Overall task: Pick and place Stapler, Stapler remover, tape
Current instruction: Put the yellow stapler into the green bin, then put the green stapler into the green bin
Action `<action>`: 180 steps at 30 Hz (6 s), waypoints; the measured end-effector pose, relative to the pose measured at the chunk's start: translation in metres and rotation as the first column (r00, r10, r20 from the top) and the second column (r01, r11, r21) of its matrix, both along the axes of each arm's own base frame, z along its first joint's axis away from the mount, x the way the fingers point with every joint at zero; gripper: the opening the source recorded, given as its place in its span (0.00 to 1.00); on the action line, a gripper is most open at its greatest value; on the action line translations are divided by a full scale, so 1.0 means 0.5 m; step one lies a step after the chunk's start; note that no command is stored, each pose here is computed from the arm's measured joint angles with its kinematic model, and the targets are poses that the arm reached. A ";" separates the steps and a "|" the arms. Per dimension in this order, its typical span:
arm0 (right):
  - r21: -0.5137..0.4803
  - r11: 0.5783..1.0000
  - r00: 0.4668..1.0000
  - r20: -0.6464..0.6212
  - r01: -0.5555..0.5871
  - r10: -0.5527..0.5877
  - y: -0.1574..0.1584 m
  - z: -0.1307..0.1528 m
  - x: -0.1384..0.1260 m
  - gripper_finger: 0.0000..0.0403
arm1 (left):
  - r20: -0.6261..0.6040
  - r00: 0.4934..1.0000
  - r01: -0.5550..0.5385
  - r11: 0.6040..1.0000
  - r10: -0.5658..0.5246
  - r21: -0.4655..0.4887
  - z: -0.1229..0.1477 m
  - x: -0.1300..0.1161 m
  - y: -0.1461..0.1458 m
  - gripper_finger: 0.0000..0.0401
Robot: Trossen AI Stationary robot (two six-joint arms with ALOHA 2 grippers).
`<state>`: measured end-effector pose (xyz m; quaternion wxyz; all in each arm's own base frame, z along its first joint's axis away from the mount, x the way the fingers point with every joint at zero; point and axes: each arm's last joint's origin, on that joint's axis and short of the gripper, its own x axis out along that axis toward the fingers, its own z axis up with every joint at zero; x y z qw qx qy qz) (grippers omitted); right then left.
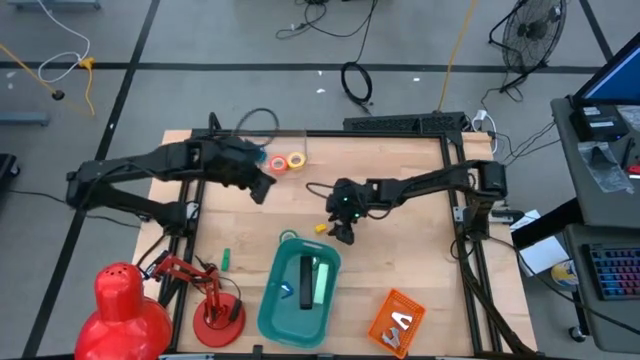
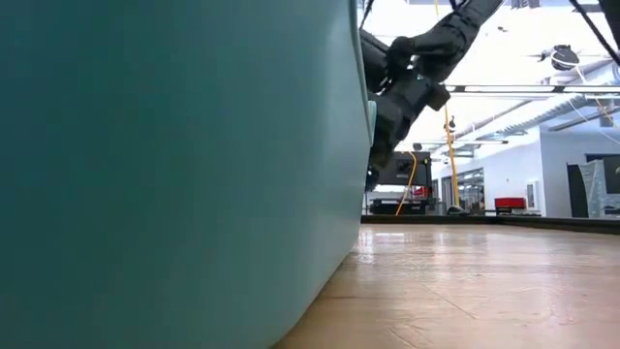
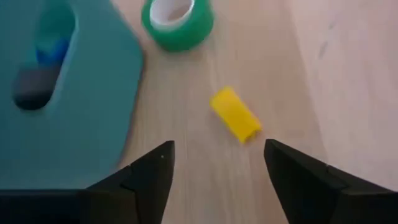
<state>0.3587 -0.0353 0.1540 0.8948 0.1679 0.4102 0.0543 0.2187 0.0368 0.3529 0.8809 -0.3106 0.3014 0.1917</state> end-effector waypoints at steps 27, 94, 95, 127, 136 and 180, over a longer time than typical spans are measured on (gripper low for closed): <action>-0.255 0.964 0.997 -0.042 -0.075 0.066 0.021 -0.056 0.023 0.62 | 0.056 0.998 0.005 0.999 -0.002 -0.054 0.006 -0.014 -0.011 0.02; 0.062 0.961 0.934 0.225 0.269 -0.276 0.210 0.243 -0.003 0.16 | 0.010 0.986 0.166 0.985 -0.166 0.040 0.002 -0.013 -0.055 0.02; 0.073 0.963 0.937 0.220 0.261 -0.271 0.226 0.247 0.012 0.16 | 0.003 0.983 0.182 0.983 -0.182 0.032 0.001 -0.014 -0.057 0.03; 0.081 0.945 0.946 -0.095 0.317 -0.309 0.382 0.097 0.225 0.16 | -0.049 0.930 0.367 0.928 -0.364 0.069 -0.005 -0.030 -0.165 0.02; 0.059 0.906 0.905 -0.101 0.419 -0.413 0.354 0.094 0.229 0.16 | -0.042 0.933 0.358 0.931 -0.356 0.073 -0.005 -0.036 -0.188 0.02; 0.158 0.950 0.911 0.277 0.270 -0.305 0.336 0.389 0.134 0.28 | -0.222 0.948 0.235 0.972 -0.227 0.010 -0.021 -0.092 -0.173 0.05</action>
